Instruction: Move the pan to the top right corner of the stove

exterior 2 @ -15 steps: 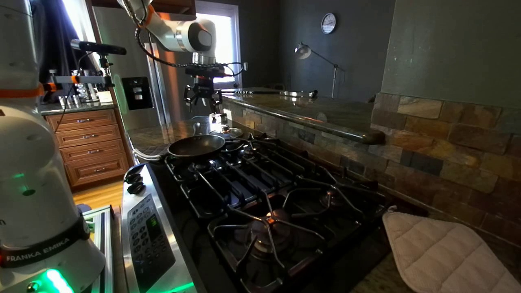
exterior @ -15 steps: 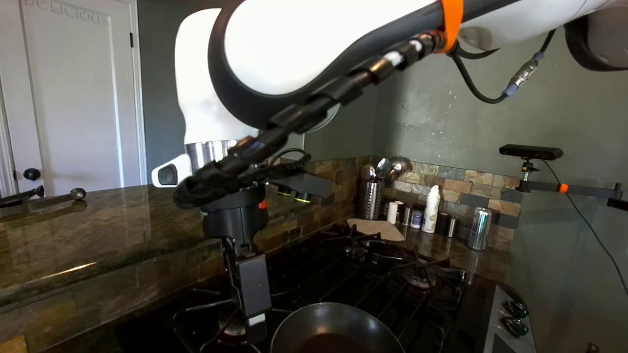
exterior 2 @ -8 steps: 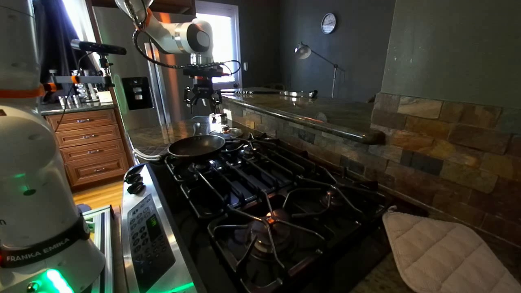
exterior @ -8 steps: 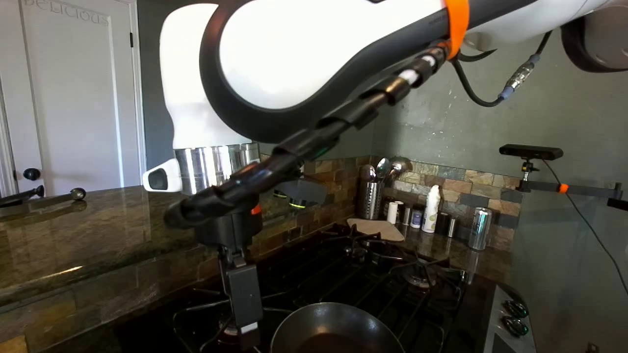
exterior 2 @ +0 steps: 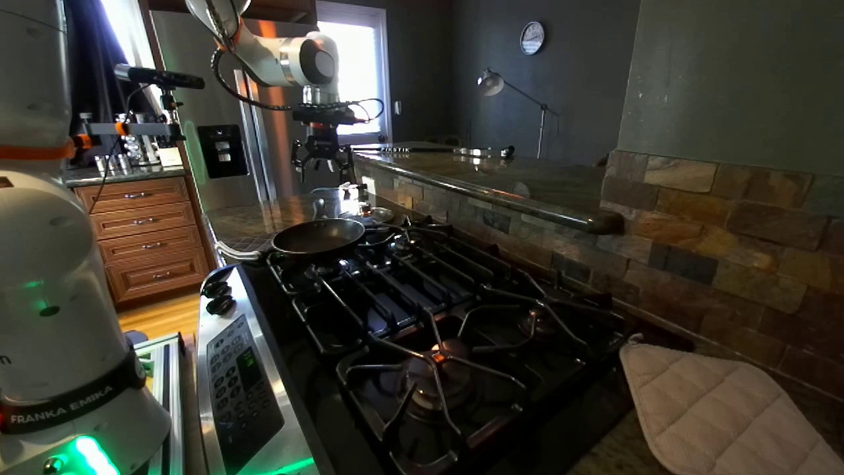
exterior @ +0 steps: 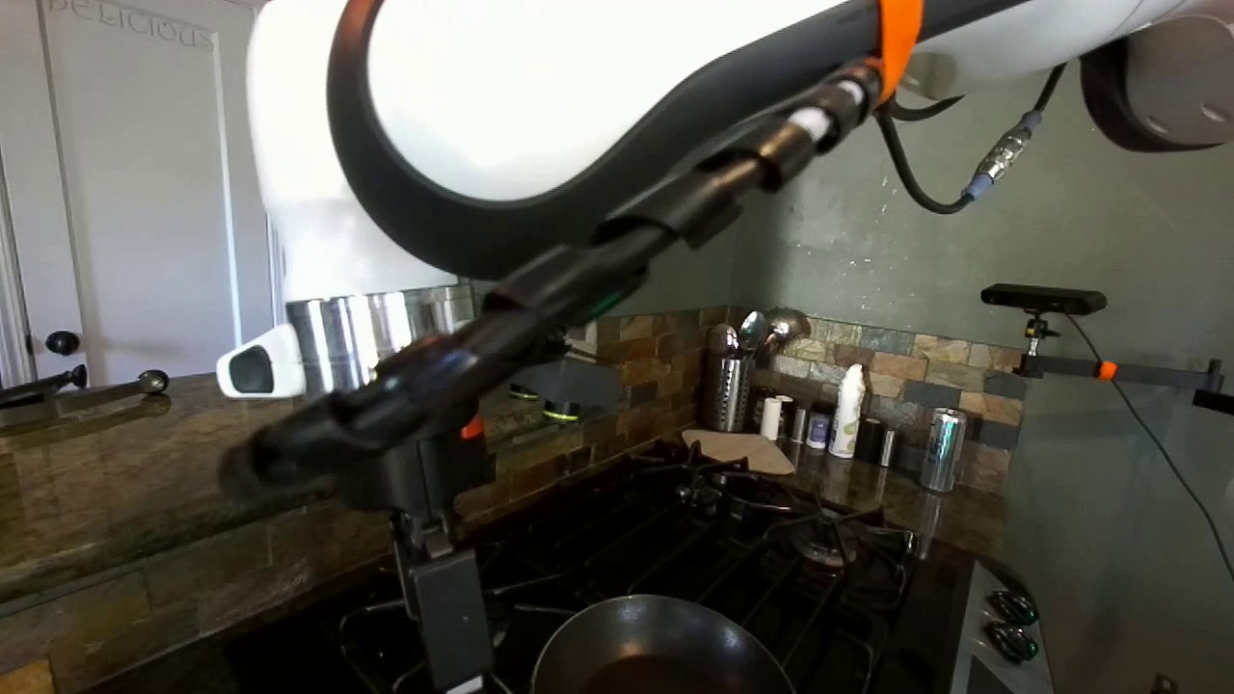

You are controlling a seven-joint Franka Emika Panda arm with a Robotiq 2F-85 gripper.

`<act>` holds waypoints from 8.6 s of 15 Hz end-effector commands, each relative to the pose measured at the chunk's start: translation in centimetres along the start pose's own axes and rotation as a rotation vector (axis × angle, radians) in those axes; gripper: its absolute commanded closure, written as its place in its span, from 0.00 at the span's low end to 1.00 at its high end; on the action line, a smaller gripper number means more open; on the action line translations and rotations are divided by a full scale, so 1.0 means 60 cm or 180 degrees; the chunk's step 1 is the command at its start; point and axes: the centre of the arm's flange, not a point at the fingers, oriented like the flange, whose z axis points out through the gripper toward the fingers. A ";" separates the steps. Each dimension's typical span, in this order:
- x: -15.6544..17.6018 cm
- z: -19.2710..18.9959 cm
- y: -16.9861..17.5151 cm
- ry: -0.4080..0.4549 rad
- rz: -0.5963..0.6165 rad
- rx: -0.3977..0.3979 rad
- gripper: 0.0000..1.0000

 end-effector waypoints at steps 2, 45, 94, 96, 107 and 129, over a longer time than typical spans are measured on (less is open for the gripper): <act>0.046 0.047 -0.035 -0.0100 -0.0123 0.0172 0.00; 0.025 0.152 -0.006 -0.0491 -0.0068 0.0171 0.92; 0.145 0.061 0.221 -0.0611 -0.1513 -0.0589 0.92; 0.153 0.064 0.224 -0.0588 -0.1582 -0.0589 0.92; 0.176 0.074 0.248 -0.0478 -0.1998 -0.0430 0.92; 0.178 0.087 0.271 -0.0281 -0.2035 -0.0072 0.00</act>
